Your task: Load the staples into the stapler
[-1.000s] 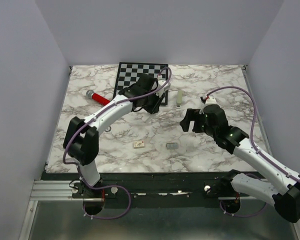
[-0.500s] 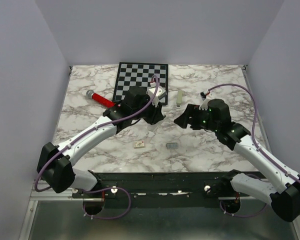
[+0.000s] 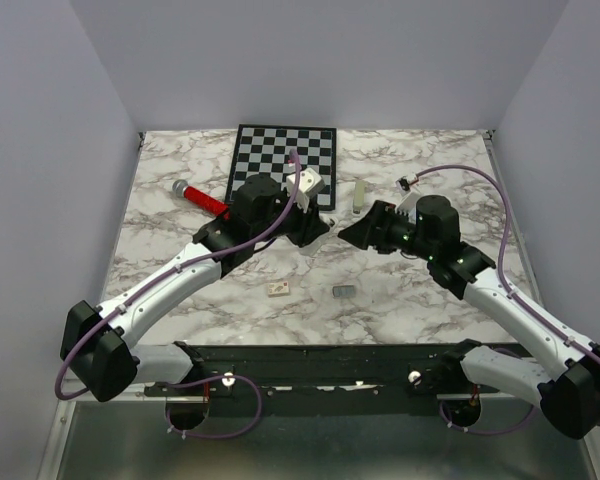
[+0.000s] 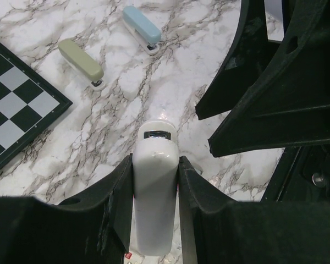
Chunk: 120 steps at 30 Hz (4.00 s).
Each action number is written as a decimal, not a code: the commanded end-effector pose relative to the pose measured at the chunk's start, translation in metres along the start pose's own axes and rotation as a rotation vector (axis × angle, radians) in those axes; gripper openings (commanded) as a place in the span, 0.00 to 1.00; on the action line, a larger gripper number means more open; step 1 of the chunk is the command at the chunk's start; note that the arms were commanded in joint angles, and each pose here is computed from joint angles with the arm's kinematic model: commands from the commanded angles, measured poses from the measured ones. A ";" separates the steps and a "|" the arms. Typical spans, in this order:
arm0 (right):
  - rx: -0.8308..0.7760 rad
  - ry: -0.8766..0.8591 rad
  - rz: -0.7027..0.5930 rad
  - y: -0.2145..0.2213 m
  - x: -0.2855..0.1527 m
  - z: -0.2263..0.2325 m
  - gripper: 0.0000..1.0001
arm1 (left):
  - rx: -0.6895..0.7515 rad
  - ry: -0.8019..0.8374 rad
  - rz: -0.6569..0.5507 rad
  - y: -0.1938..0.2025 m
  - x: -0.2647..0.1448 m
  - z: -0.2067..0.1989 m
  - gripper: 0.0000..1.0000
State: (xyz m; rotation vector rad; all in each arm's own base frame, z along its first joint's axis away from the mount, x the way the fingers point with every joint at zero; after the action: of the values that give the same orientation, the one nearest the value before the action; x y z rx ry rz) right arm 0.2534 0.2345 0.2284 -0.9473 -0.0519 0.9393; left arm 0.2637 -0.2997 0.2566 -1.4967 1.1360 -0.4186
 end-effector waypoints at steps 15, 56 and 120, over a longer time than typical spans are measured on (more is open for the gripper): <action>0.086 -0.075 -0.073 -0.015 0.010 0.014 0.59 | 0.012 0.103 -0.099 -0.024 -0.009 -0.026 0.00; 0.204 -0.079 -0.083 -0.006 0.017 0.007 0.35 | 0.058 0.224 -0.135 -0.034 -0.012 -0.070 0.00; 0.285 0.086 -0.221 -0.021 0.003 -0.029 0.18 | -0.159 -0.126 -0.621 -0.054 -0.066 -0.010 0.00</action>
State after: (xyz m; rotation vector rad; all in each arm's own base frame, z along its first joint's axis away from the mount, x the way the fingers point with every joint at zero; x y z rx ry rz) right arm 0.2862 0.2111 0.2393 -0.5485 0.0218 0.5995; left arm 0.2276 -0.2694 0.2975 -2.0292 0.6510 -0.5555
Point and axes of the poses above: each gripper's point midway between its finger pads, its own x axis out along the fingers, its own z axis along the line the jaws close on, y = z × x, the point moved 1 cm from there along -x, back along the fingers, and after that the axes turned 6 degrees about -x, right-handed, at the moved point
